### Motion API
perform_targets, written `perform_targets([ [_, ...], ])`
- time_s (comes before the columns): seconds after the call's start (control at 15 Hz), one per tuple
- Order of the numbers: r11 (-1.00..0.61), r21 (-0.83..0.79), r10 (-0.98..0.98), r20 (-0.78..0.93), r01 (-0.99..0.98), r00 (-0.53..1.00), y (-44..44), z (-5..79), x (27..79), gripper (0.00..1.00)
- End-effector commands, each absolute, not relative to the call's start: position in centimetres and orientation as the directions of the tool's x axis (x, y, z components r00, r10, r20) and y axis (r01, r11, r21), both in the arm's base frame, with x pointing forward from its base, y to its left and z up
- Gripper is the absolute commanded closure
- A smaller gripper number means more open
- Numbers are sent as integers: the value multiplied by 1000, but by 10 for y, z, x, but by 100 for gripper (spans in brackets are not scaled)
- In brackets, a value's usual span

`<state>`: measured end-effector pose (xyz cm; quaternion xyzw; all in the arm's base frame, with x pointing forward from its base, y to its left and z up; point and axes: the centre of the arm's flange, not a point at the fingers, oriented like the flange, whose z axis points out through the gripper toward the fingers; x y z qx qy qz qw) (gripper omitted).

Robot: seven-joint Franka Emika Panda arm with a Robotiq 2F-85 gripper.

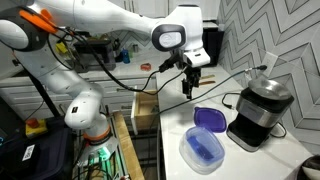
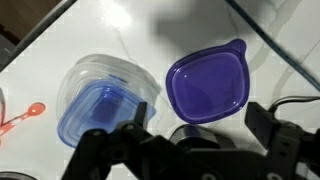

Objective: Put the spoons in the open drawer

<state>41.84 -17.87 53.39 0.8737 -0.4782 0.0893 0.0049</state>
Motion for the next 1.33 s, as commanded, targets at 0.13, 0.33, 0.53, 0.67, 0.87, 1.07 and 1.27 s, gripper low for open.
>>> perform_targets([
  [0.13,-277,-4,-950,153,-961,273,-284,511,394,0],
  [0.33,-123,40,-983,129,-992,128,-351,491,366,0],
  [0.53,-69,75,-993,89,-995,76,-401,466,338,0],
  [0.67,-58,79,-995,74,-995,64,-425,453,324,0],
  [0.87,-47,80,-995,81,-996,54,-417,452,317,0],
  [1.07,-56,78,-995,83,-995,63,-414,454,322,0],
  [1.27,-42,90,-995,81,-995,50,-424,449,321,0],
])
